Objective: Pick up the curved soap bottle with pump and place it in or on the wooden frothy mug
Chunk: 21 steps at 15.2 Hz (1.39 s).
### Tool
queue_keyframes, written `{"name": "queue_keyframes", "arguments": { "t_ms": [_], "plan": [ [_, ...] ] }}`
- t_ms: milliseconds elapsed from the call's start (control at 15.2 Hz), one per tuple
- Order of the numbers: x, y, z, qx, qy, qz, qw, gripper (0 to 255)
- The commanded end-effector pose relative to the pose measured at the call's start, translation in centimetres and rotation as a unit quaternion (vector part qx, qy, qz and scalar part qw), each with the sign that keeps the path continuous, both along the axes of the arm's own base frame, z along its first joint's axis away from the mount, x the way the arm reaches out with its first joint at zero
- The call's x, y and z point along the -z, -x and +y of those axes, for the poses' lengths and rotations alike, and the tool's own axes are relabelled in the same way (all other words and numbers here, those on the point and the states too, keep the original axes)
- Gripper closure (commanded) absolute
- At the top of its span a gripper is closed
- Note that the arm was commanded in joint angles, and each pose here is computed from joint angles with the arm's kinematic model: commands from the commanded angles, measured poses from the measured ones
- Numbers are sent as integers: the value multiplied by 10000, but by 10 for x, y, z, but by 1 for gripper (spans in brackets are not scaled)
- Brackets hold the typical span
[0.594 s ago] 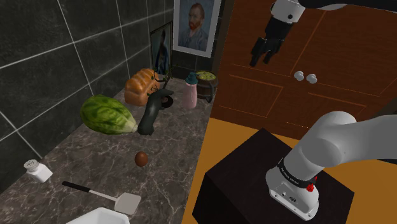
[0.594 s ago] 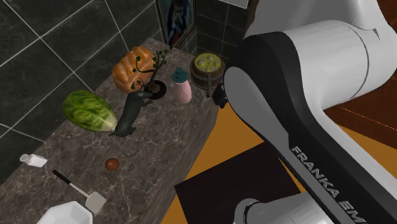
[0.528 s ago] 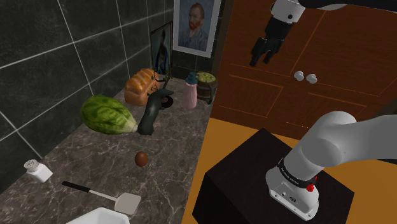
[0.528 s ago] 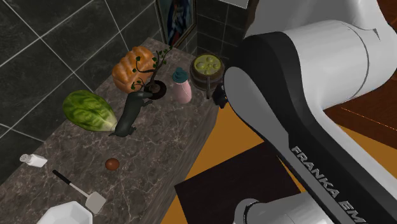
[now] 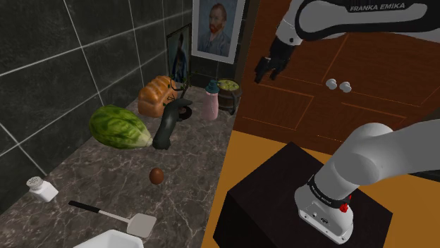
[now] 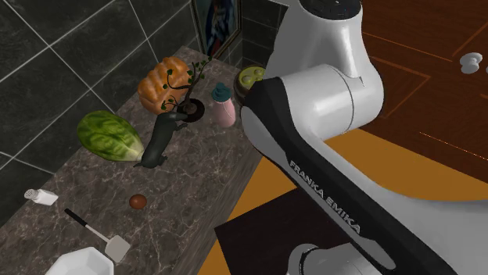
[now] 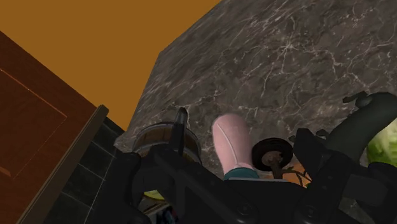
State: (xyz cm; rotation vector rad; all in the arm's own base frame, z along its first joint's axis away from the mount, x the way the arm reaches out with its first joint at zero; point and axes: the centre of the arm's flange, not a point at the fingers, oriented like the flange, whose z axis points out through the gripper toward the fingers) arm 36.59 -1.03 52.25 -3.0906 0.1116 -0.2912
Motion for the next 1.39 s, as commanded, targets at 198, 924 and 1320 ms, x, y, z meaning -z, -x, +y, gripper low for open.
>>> {"name": "queue_keyframes", "arguments": {
  "t_ms": [198,924,1320],
  "plan": [
    [43,-39,16,103,-5,-336,9994,0],
    [130,-137,43,321,-10,-1020,9943,0],
    [162,-172,50,382,-12,-1215,9919,0]
  ]
}}
